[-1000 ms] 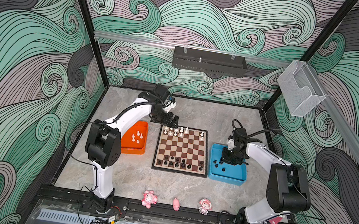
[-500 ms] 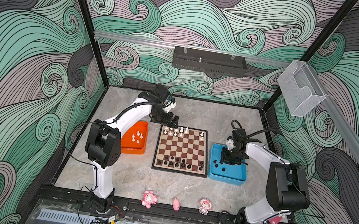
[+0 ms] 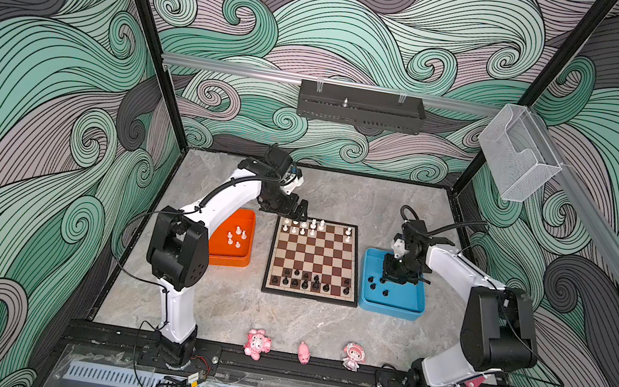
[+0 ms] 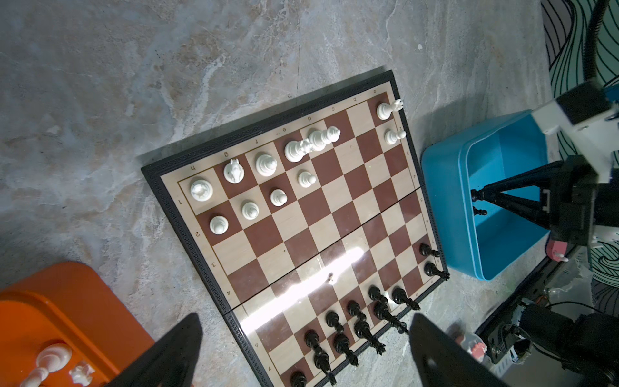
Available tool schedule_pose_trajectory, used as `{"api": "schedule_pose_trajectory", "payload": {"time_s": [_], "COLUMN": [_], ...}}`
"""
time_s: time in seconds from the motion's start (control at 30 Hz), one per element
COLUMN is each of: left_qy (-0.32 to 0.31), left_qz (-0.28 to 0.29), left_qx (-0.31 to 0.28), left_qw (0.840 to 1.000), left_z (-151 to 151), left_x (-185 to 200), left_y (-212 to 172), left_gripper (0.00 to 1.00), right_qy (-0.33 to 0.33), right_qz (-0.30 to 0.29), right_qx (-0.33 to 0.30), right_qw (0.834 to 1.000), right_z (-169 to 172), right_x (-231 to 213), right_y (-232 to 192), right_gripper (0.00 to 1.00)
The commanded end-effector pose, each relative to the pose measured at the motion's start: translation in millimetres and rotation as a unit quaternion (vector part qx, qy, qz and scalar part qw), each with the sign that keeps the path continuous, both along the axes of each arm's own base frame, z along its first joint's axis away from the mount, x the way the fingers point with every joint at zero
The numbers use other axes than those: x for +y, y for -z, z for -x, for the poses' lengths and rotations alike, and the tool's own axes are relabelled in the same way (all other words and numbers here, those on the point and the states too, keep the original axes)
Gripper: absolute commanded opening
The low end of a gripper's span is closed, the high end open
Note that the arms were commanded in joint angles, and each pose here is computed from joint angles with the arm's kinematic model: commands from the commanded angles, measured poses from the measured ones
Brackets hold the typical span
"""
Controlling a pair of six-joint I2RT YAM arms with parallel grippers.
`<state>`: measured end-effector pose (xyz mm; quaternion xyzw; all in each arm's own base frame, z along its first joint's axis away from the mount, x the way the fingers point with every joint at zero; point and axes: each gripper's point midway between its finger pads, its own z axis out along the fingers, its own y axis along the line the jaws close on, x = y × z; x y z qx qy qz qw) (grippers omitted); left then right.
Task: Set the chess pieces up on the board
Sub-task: 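Carry the black piece to the board with right gripper while left gripper withdraws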
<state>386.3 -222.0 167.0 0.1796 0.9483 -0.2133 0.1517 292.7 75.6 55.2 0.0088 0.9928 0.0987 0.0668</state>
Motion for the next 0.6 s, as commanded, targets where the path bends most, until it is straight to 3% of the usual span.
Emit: {"api": "schedule_pose_trajectory", "payload": {"time_s": [0.0,0.2,0.57], "left_qy": [-0.008,-0.044,-0.092], "left_qz": [0.010,0.013,0.030], "left_qx": [-0.008,-0.004,0.002], "left_qw": [1.000,0.999,0.995], "left_z": [-7.3,-19.5,-31.1], "left_x": [2.1,28.1,63.8], "left_y": [-8.9,-5.7,-5.1], "left_gripper": [0.99,0.99,0.99], "right_qy": [-0.021,-0.066,-0.144], "right_qz": [0.012,0.011,0.032], "right_qx": [-0.036,-0.061,-0.017], "right_qw": [0.999,0.996,0.989], "right_z": [-1.3,8.7,40.4], "right_x": [10.8,60.1,138.9], "right_y": [-39.6,-66.7,-28.1], "right_gripper": [0.02,0.03,0.03]}}
